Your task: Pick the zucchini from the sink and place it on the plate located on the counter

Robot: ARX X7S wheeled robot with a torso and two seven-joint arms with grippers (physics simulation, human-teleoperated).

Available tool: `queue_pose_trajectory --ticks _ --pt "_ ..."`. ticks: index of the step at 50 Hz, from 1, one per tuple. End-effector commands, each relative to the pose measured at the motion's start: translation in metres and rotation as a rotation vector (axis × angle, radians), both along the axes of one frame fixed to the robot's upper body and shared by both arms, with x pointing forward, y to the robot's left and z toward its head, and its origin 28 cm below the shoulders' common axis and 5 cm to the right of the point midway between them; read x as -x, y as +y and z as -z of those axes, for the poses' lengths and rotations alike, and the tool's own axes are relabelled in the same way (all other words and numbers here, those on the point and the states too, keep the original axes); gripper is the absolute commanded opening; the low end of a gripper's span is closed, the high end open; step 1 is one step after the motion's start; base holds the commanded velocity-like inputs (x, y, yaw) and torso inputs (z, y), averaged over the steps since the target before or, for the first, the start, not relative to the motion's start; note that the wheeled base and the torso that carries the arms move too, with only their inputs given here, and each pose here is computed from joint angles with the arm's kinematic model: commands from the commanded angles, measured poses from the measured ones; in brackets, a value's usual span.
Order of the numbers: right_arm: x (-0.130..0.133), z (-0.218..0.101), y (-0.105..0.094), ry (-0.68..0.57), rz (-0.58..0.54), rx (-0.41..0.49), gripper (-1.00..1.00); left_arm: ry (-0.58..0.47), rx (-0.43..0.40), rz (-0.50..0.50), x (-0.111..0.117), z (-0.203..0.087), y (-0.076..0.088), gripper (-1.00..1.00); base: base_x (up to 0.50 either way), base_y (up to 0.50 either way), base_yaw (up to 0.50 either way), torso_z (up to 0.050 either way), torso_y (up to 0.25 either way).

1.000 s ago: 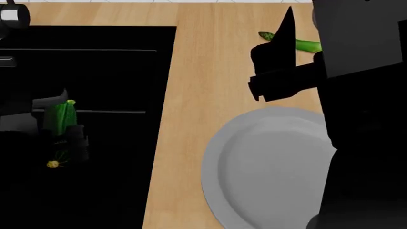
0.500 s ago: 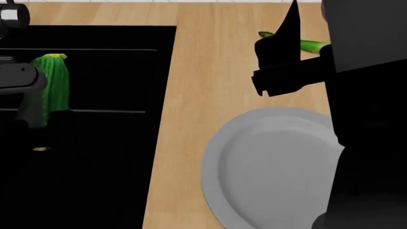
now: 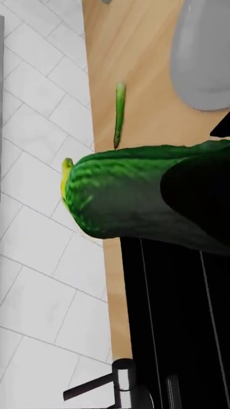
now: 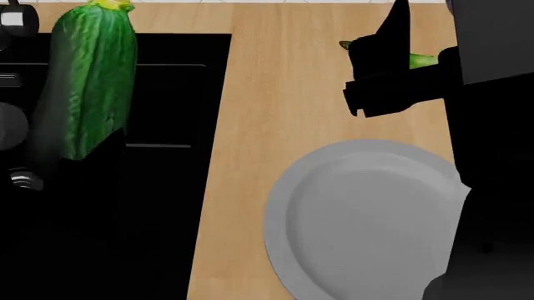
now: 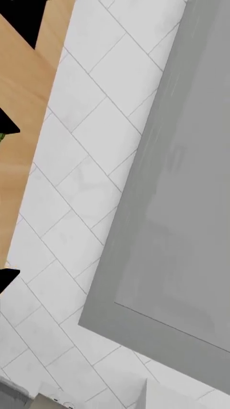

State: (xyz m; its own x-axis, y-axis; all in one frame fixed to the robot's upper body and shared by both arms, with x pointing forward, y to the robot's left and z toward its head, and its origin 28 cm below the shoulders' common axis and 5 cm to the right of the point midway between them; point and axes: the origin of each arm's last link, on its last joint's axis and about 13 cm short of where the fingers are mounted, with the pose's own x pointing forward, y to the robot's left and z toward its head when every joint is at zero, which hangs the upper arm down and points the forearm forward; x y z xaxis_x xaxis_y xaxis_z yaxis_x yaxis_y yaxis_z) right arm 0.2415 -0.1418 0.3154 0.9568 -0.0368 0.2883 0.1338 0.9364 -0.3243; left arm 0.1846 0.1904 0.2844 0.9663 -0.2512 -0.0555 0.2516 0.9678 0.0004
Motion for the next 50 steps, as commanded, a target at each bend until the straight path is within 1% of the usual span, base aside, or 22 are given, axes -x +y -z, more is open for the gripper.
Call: queue_pose_trajectory --ticks 1,9,11,17,46,47,48,49,50 --pt "0.002 -0.005 -0.007 -0.006 0.03 -0.002 1.0 0.01 -0.005 0.086 0.012 -0.016 -0.002 -1.0 0.0 0.0 0.0 0.0 0.0" --pt "0.004 -0.008 -0.011 -0.014 0.044 -0.006 1.0 0.002 -0.005 0.096 0.01 -0.019 -0.004 -1.0 0.0 0.0 0.0 0.0 0.0" --pt "0.005 -0.009 -0.011 -0.015 0.047 -0.006 1.0 -0.006 -0.015 0.085 0.01 -0.019 -0.004 -1.0 0.0 0.0 0.0 0.0 0.005" --pt "0.008 -0.011 -0.015 -0.02 0.059 -0.009 1.0 -0.001 -0.01 0.103 0.008 -0.02 -0.006 -1.0 0.0 0.0 0.0 0.0 0.0" --pt "0.008 -0.011 -0.015 -0.02 0.059 -0.009 1.0 -0.001 -0.01 0.103 0.008 -0.02 -0.006 -1.0 0.0 0.0 0.0 0.0 0.0" --pt "0.011 -0.017 -0.024 -0.092 0.129 0.01 1.0 -0.031 -0.066 0.209 -0.012 -0.016 -0.003 -1.0 0.0 0.0 0.01 0.0 -0.027" --pt "0.007 -0.011 -0.016 -0.022 0.063 -0.012 1.0 -0.001 -0.009 0.186 0.007 -0.02 -0.005 -1.0 0.0 0.0 0.0 0.0 -0.015" --pt "0.007 -0.011 -0.017 -0.021 0.063 -0.013 1.0 0.003 -0.009 0.115 0.007 -0.02 -0.005 -1.0 0.0 0.0 0.0 0.0 -0.013" --pt "0.007 -0.011 -0.017 -0.021 0.063 -0.013 1.0 0.004 -0.004 0.125 0.007 -0.021 -0.006 -1.0 0.0 0.0 0.0 0.0 -0.01"
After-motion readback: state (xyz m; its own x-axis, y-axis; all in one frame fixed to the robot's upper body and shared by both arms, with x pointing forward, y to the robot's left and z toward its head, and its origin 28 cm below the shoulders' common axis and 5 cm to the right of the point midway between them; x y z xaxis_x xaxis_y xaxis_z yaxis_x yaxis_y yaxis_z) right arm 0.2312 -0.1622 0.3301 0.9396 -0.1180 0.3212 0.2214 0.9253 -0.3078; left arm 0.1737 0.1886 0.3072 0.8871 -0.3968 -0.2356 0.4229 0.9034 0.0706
